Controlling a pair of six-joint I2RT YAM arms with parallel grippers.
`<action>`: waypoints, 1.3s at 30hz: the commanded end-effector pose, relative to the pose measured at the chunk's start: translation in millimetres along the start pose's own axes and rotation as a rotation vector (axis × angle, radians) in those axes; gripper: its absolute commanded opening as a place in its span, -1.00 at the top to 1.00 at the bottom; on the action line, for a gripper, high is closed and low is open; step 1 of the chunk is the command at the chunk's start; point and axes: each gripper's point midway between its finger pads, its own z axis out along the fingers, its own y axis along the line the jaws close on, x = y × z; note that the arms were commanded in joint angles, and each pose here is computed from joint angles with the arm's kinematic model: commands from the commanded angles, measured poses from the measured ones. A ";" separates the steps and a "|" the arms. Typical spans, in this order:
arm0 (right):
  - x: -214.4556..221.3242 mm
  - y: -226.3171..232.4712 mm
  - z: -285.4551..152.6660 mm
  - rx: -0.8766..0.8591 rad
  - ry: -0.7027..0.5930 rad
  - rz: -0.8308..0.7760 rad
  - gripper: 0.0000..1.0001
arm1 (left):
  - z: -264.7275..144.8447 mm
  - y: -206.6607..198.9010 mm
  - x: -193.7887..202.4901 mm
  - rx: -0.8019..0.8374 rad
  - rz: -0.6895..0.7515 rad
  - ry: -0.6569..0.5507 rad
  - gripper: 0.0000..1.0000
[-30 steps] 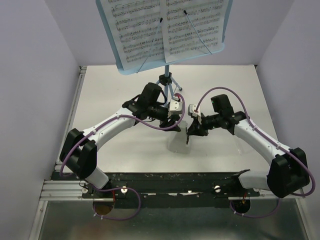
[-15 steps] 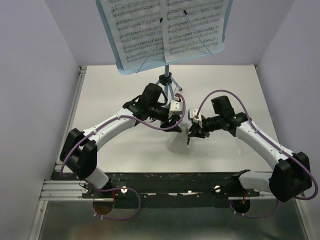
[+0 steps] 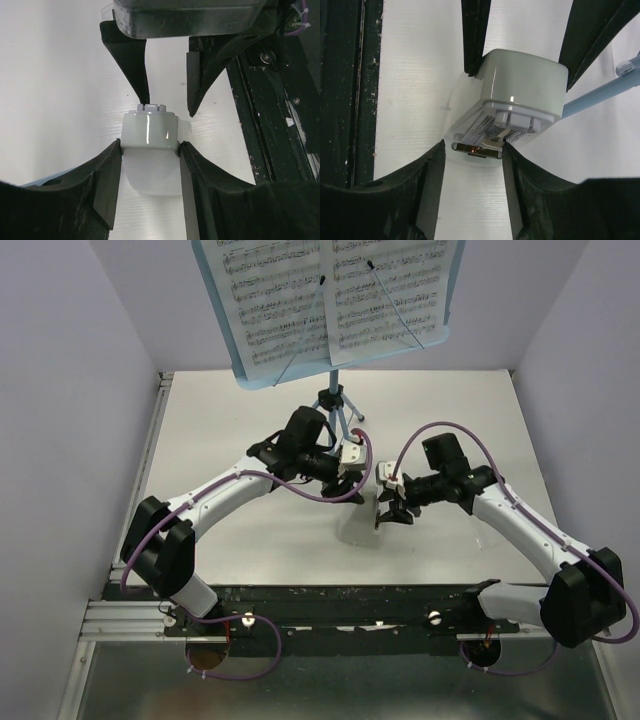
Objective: Pack up the instrument practice props
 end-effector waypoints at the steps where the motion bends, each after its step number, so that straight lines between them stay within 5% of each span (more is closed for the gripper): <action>1: -8.0 -2.3 -2.2 0.053 -0.012 0.071 -0.20 | -4.1 29.4 -7.7 -0.097 0.102 0.018 0.84; 6: -6.5 -7.4 -13.9 0.106 0.040 0.021 -0.57 | -7.1 26.4 -10.7 -0.099 0.111 0.018 0.02; 16: 11.2 -10.0 -40.6 0.211 0.136 0.125 -0.77 | -17.3 24.8 -34.5 -0.112 0.155 -0.012 -0.64; 27: 66.4 -23.9 -106.1 0.455 0.339 0.482 -0.78 | -48.5 8.3 -16.2 -0.124 0.198 0.049 -0.71; 30: 91.7 -22.8 -121.7 0.545 0.430 0.591 -0.78 | -60.8 2.7 1.7 -0.143 0.167 0.079 -0.73; 32: 110.6 -21.3 -132.9 0.610 0.497 0.662 -0.77 | -66.9 0.3 12.3 -0.176 0.135 0.103 -0.98; 39: 159.5 -22.6 -155.1 0.695 0.649 0.808 -0.72 | -77.3 -6.2 28.4 -0.244 0.001 0.087 -0.94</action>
